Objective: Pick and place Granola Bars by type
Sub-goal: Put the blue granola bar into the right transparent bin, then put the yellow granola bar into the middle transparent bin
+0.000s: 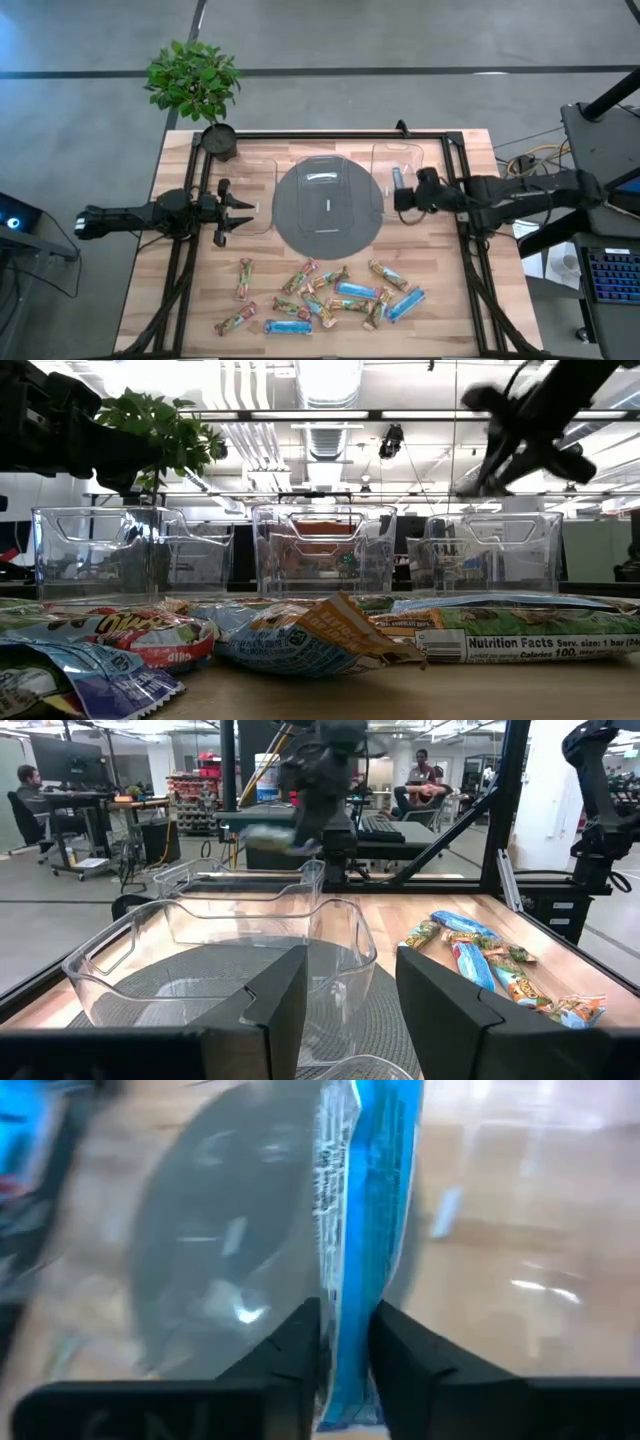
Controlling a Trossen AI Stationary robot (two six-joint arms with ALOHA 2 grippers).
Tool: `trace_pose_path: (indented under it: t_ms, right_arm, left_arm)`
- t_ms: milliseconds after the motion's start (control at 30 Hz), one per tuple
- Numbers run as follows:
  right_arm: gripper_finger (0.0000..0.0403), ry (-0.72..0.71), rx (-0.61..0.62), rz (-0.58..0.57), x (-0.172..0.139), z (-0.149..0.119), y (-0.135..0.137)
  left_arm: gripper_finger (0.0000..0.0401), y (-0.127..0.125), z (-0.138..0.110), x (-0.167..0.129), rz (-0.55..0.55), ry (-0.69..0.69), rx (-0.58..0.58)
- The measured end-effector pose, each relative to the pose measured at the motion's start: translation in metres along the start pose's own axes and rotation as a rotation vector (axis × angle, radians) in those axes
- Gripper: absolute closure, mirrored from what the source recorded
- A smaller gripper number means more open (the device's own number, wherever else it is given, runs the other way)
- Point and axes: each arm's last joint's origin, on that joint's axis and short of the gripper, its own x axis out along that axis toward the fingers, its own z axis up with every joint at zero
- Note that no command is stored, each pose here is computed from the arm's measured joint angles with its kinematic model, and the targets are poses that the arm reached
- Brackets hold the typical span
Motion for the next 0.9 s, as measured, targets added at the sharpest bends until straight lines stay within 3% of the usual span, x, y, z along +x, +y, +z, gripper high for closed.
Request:
trace_pose_path:
  t_ms: [100, 233, 300, 433, 667, 900]
  right_arm:
    - [0.0277, 0.009, 0.028, -0.057, 0.012, 0.011, -0.006]
    - [0.0224, 0.047, -0.053, -0.064, 0.016, 0.017, -0.007]
    - [0.0202, 0.062, -0.166, -0.015, 0.012, 0.016, -0.001]
    - [0.0179, 0.162, -0.503, 0.218, -0.005, 0.004, 0.022]
    - [0.0179, 0.395, -0.765, 0.323, -0.013, -0.047, 0.038]
    - [0.0179, 0.601, -0.916, 0.185, -0.002, -0.116, 0.033]
  left_arm:
    - [0.0263, 0.0, 0.0, 0.0, 0.0, 0.0, 0.0]
    - [0.0263, 0.0, 0.0, 0.0, 0.0, -0.001, 0.0]
    - [0.0263, 0.0, 0.0, 0.0, 0.0, 0.0, 0.0]
    - [0.0263, 0.0, 0.0, 0.0, 0.0, 0.0, 0.0]
    - [0.0263, 0.0, 0.0, 0.0, 0.0, 0.0, 0.0]
    - [0.0263, 0.0, 0.0, 0.0, 0.0, 0.0, 0.0]
